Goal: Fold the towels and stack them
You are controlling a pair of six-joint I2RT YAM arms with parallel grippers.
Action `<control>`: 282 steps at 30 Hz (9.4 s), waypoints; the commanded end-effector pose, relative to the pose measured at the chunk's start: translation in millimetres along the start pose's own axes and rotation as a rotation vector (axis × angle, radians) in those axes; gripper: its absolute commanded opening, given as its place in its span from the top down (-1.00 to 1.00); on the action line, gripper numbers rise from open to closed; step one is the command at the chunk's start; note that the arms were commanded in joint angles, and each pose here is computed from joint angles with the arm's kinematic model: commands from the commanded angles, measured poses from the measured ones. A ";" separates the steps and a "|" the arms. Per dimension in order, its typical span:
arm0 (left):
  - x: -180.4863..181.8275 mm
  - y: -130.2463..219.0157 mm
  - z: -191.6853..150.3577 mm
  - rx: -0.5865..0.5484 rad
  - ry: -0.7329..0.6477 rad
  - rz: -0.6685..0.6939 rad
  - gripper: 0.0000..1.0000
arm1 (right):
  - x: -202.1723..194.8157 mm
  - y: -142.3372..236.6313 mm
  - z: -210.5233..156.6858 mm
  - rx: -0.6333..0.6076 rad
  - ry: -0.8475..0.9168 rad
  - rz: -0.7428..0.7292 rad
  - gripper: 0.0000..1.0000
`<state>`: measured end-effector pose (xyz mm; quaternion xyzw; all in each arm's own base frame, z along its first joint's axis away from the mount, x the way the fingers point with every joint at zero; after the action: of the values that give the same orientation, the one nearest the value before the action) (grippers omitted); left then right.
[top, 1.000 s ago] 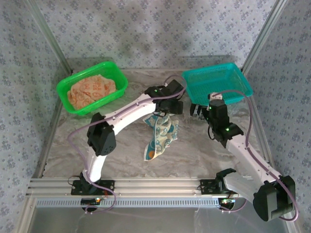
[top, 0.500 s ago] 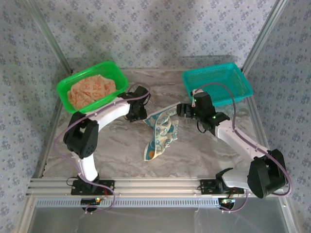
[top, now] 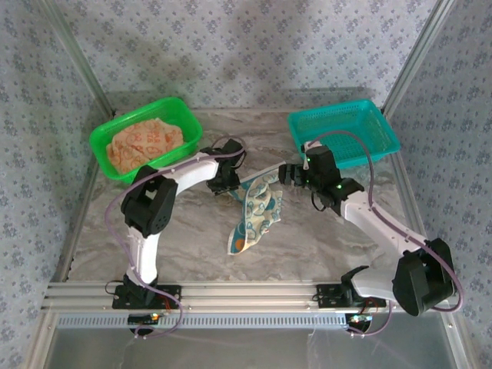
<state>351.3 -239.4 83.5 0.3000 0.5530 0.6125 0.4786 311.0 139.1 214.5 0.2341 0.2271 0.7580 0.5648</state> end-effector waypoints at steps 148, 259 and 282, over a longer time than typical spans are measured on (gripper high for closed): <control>36.9 508.1 41.1 -1.064 -0.377 -0.508 1.00 | 87.2 201.2 260.3 -0.837 0.162 0.402 1.00; 30.6 142.5 62.2 -0.377 -0.380 -0.288 1.00 | -7.9 -54.6 23.9 -0.051 0.205 0.212 1.00; 64.9 124.9 -26.3 -0.289 -0.342 -0.261 1.00 | 17.8 -14.0 -61.7 0.049 0.194 0.223 1.00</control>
<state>277.1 -188.7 186.6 0.2634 0.4075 0.5361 0.6908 285.9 161.4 164.1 0.1876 0.2629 0.8442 0.4278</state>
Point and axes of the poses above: each hand's point on the last joint's axis, 136 mm out from that joint toward the fingers, its own y axis back along the fingers, its own x axis along the line the jaws close on, z = x × y, the point moved 5 cm from there along y, back along the fingers, and after that the axes turned 7 degrees about y, right-handed, at the moved point
